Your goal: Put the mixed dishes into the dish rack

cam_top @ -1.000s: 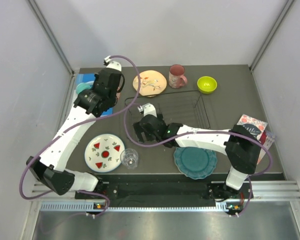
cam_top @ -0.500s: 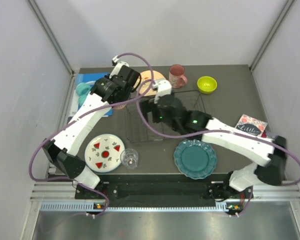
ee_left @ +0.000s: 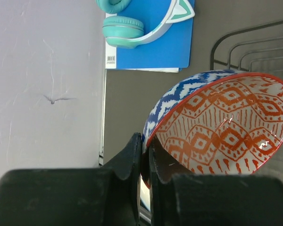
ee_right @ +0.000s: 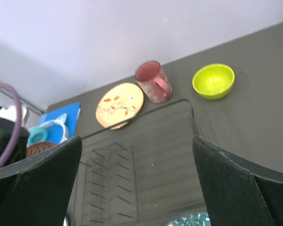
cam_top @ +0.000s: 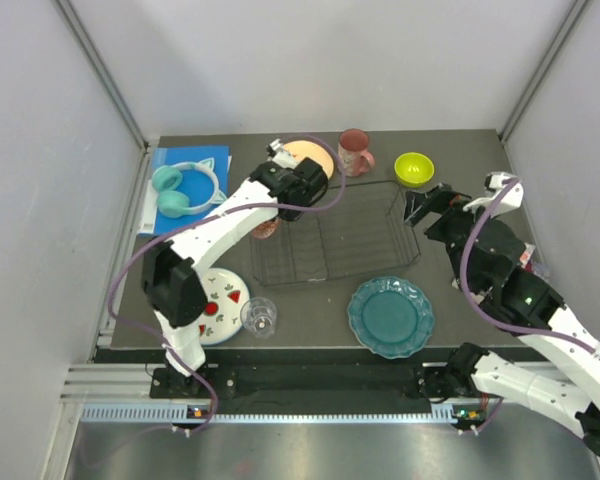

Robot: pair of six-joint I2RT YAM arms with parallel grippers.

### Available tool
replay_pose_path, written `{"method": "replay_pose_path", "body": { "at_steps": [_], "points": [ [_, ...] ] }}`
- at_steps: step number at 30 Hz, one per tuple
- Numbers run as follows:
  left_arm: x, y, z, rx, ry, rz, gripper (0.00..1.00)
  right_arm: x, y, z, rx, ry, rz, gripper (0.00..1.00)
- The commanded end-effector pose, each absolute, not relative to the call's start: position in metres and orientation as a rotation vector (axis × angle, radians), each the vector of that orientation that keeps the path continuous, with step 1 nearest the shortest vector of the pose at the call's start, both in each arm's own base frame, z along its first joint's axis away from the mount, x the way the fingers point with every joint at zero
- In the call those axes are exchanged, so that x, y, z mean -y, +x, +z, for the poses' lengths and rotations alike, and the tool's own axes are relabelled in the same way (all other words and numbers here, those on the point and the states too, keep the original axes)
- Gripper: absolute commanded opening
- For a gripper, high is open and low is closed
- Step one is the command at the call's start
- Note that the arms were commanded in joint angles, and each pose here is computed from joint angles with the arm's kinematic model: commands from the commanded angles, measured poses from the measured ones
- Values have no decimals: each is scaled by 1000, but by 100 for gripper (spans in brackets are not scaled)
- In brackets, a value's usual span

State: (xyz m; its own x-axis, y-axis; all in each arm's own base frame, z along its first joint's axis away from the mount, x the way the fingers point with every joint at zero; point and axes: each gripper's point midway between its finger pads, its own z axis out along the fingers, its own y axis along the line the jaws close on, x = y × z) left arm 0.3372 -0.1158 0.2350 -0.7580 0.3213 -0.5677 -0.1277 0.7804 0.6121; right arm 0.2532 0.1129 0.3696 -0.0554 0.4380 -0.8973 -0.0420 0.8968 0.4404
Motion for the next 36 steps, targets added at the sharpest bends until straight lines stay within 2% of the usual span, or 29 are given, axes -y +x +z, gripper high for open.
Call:
{"method": "replay_pose_path", "body": {
  "at_steps": [1, 24, 32, 36],
  "points": [
    [113, 354, 234, -2180, 70, 1002, 0, -107, 260, 349, -1628, 366, 349, 100],
    [121, 380, 176, -1980, 159, 1351, 0, -100, 270, 344, -1663, 350, 373, 100],
    [121, 415, 177, -1885, 157, 1438, 0, -108, 271, 339, -1679, 343, 415, 100],
    [123, 413, 174, -1947, 199, 1441, 3, -108, 269, 340, -1678, 339, 421, 99]
  ]
}}
